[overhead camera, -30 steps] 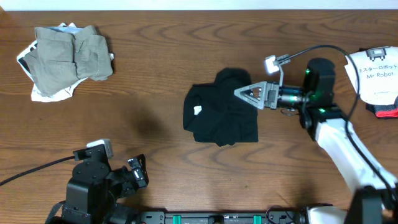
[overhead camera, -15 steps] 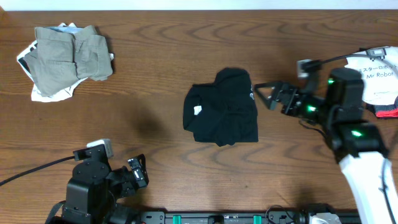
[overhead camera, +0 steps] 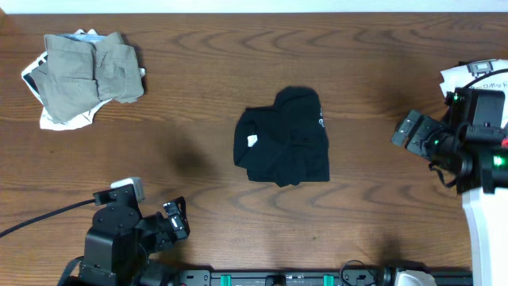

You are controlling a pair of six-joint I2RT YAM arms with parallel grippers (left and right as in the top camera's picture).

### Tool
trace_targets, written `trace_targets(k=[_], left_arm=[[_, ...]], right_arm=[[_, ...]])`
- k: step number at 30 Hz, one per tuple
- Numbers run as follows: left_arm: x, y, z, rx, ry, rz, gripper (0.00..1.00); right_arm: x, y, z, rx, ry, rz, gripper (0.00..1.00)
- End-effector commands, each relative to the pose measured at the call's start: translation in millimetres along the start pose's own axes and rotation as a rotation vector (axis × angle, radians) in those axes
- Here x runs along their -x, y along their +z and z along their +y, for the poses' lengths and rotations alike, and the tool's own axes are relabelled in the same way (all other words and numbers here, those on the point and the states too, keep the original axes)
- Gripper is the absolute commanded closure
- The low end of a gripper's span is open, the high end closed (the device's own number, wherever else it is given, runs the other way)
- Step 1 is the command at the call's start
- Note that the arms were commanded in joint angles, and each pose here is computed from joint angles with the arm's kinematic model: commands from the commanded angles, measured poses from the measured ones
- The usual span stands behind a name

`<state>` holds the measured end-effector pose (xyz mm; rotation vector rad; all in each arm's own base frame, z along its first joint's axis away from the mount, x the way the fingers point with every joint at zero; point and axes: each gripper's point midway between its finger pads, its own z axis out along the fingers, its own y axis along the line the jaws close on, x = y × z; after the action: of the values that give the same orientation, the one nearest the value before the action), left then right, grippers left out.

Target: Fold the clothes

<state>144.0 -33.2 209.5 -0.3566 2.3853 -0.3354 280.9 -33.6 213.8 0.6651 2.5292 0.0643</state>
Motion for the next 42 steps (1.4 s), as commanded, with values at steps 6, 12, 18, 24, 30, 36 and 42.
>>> trace_targets(k=[6,12,18,24,30,36,42], left_arm=[[1,0,2,0.009,-0.012,-0.004,0.02],[1,0,2,0.009,-0.012,-0.004,0.02],[1,0,2,0.009,-0.012,-0.004,0.02],[1,0,2,0.009,-0.012,-0.004,0.02],[1,0,2,0.009,-0.012,-0.004,0.02],[1,0,2,0.009,-0.012,-0.004,0.02],[1,0,2,0.010,-0.012,-0.005,0.02]], right_arm=[[-4,36,-25,-0.121,0.021,0.117,0.01],[-7,49,-27,-0.141,0.018,0.154,0.01],[-8,51,-27,-0.143,0.017,0.163,0.01],[-9,51,-22,-0.112,0.020,0.174,0.01],[-9,51,-22,-0.112,0.020,0.174,0.01],[-9,51,-22,-0.112,0.020,0.174,0.01],[-9,51,-22,-0.112,0.020,0.174,0.01]])
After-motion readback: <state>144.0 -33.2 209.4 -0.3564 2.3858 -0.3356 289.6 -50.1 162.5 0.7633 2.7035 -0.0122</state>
